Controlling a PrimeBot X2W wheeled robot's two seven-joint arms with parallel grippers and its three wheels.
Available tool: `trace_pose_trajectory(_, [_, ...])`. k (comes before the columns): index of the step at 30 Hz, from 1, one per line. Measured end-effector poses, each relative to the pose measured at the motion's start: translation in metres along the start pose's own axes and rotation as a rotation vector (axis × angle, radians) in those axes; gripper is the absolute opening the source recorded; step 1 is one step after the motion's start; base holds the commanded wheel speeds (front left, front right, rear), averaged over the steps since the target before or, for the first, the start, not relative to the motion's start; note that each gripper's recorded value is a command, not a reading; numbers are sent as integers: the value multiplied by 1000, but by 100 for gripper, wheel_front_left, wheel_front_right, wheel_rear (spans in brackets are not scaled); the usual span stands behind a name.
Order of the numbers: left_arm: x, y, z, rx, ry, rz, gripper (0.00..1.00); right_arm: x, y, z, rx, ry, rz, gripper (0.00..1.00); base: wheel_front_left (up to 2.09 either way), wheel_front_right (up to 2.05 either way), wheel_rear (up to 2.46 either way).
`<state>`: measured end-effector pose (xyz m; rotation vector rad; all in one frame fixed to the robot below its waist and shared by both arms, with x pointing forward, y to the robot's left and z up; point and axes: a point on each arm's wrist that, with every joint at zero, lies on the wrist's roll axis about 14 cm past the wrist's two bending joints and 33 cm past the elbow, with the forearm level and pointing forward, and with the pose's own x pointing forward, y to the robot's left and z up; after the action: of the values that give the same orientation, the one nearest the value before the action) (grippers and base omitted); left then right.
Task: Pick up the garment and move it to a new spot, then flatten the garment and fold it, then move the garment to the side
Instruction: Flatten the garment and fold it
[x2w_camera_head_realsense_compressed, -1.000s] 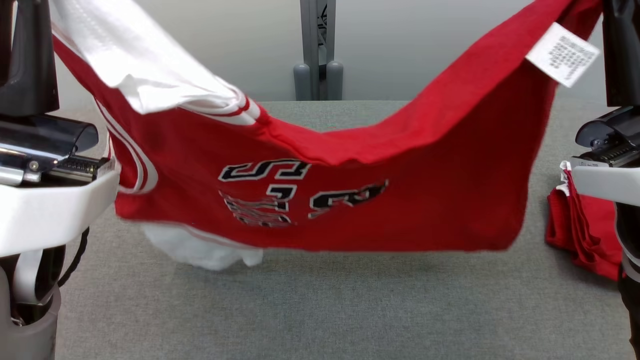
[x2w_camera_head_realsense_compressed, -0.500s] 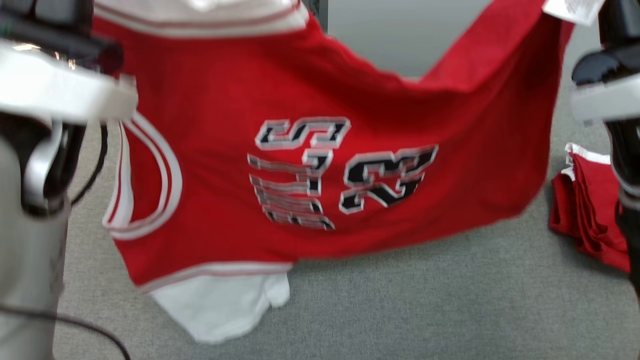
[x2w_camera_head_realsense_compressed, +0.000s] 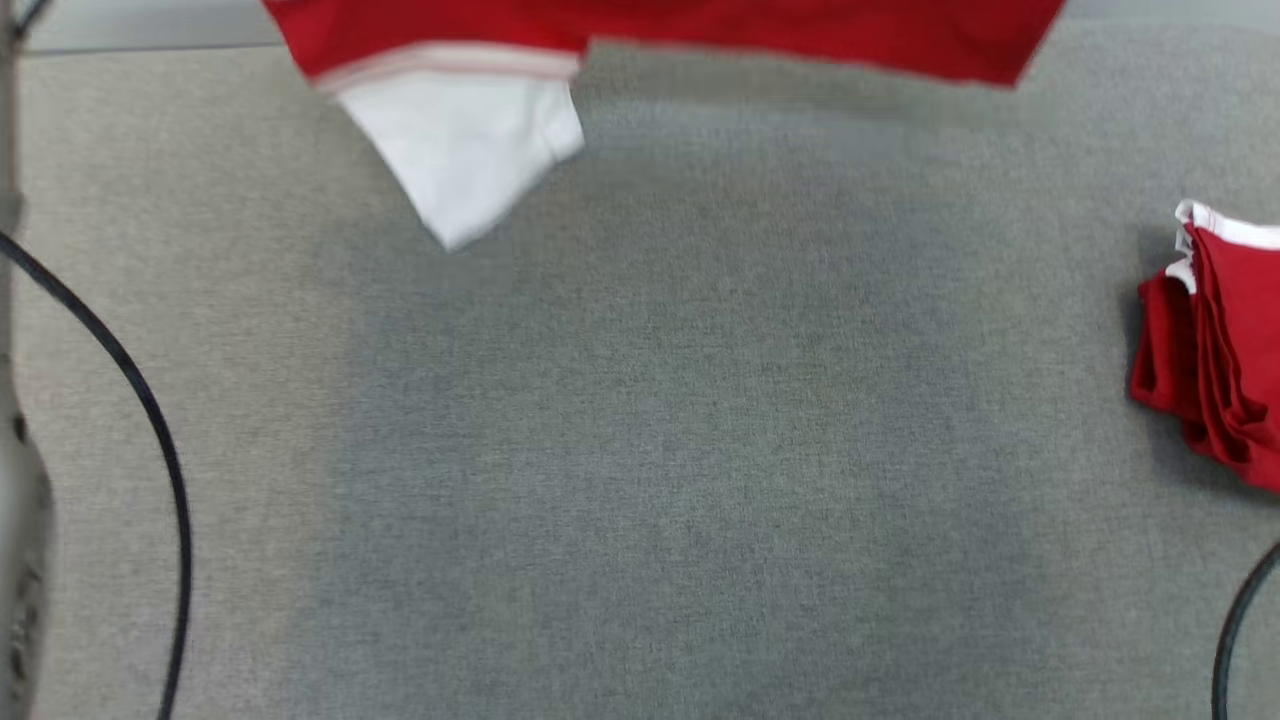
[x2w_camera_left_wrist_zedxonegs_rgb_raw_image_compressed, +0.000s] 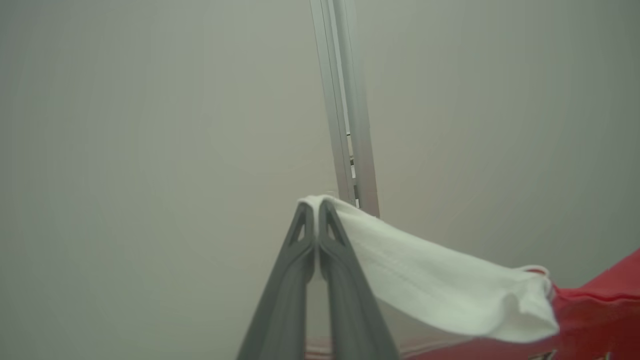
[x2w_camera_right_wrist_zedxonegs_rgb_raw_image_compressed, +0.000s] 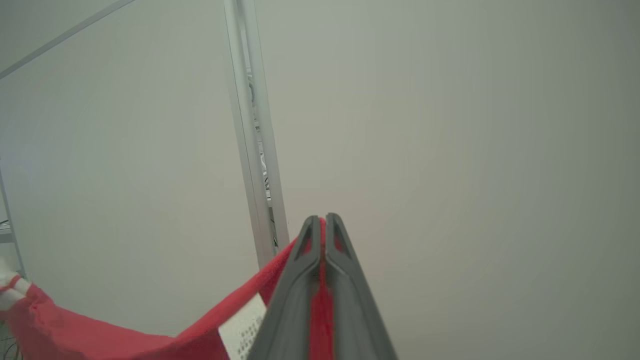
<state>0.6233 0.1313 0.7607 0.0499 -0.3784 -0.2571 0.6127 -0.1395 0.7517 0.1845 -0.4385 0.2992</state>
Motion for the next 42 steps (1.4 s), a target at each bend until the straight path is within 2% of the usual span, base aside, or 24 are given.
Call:
trace_pose_trajectory(4, [23,12,-20,-3,20,35,0,20,-6,-12,20,11,-31,0,0,0,0])
trace_pose_trajectory(7, [37,8,-40,8,35,22,0,30,-12,-26,8,31,-47,0,0,0,0])
trace_pose_trajectory(9, [43,0,-56,-6,38,8,0,34,-17,-45,-3,73,-55,0,0,0,0])
trace_pose_trajectory(12, [42,-13,-103,-40,110,-12,0,30,-21,-88,-2,153,-60,0,0,0,0])
trace_pose_trajectory(16, [16,-29,-172,-85,245,-25,0,14,-22,-144,39,236,-58,0,0,0,0])
trace_pose_trajectory(20, [-24,-31,-226,-152,348,6,0,-20,-15,-201,90,335,-37,0,0,0,0])
trace_pose_trajectory(23, [-55,-32,-250,-186,401,28,0,-46,-13,-218,166,358,-49,0,0,0,0])
trace_pose_trajectory(27, [-81,-35,-249,-227,372,60,0,-74,-16,-216,232,338,-66,0,0,0,0])
trace_pose_trajectory(31, [-117,-44,-244,-224,348,57,0,-115,-2,-223,284,367,-60,0,0,0,0])
trace_pose_trajectory(36, [-163,-45,-222,-217,311,88,0,-160,-4,-211,343,362,-111,0,0,0,0])
trace_pose_trajectory(42, [-239,-41,-189,-220,386,150,0,-229,-5,-194,359,390,-184,0,0,0,0])
